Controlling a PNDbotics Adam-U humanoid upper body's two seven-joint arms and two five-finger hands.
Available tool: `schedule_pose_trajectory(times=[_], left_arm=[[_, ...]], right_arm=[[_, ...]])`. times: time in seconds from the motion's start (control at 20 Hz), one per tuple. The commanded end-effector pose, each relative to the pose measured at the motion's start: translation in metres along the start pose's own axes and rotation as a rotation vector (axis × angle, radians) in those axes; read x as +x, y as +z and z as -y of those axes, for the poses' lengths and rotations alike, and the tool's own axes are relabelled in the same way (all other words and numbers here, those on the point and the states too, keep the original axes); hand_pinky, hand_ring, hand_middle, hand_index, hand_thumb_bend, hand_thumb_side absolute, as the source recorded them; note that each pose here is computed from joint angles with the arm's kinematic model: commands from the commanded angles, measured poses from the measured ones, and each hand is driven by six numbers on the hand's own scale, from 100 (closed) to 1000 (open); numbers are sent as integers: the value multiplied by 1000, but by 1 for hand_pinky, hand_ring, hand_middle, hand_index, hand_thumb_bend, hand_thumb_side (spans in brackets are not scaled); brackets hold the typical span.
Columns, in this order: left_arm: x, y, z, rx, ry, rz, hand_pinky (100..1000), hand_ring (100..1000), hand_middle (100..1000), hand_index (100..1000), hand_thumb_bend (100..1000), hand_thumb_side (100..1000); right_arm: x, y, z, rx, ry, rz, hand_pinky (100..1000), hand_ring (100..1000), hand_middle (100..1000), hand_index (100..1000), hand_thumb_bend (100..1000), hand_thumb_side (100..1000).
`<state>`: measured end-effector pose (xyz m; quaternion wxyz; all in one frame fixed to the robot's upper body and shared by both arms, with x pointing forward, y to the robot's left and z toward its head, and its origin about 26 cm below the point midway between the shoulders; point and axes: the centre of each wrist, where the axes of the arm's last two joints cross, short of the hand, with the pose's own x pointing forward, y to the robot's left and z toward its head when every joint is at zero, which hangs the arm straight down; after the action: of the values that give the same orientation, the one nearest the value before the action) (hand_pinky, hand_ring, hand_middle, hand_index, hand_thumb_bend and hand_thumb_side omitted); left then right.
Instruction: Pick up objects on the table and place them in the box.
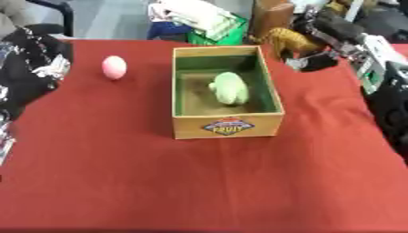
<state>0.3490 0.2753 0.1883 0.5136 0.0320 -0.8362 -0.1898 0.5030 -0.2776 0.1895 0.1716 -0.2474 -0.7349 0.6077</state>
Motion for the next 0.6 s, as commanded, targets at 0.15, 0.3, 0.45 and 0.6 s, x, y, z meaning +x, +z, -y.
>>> schedule_pose_trajectory(times=[0.15,0.3,0.45,0.6], left_arm=[[14,-6,-3,-15,-17,47,642,564,523,770,231,231],[16,-7,-2,-22,-16,57,642,564,523,770,232,231],[16,-7,-2,-20,-15,55,641,563,522,770,234,234],[14,-6,-2,-17,-16,45,641,562,521,770,236,235]], right_arm=[[5,-18,11,20,3,30,127,236,343,520,100,328],[8,-21,3,48,-14,26,138,251,366,544,100,407],[11,-26,-1,61,-19,31,206,350,497,669,187,603],[14,-29,-3,68,-18,42,437,610,696,812,416,685]])
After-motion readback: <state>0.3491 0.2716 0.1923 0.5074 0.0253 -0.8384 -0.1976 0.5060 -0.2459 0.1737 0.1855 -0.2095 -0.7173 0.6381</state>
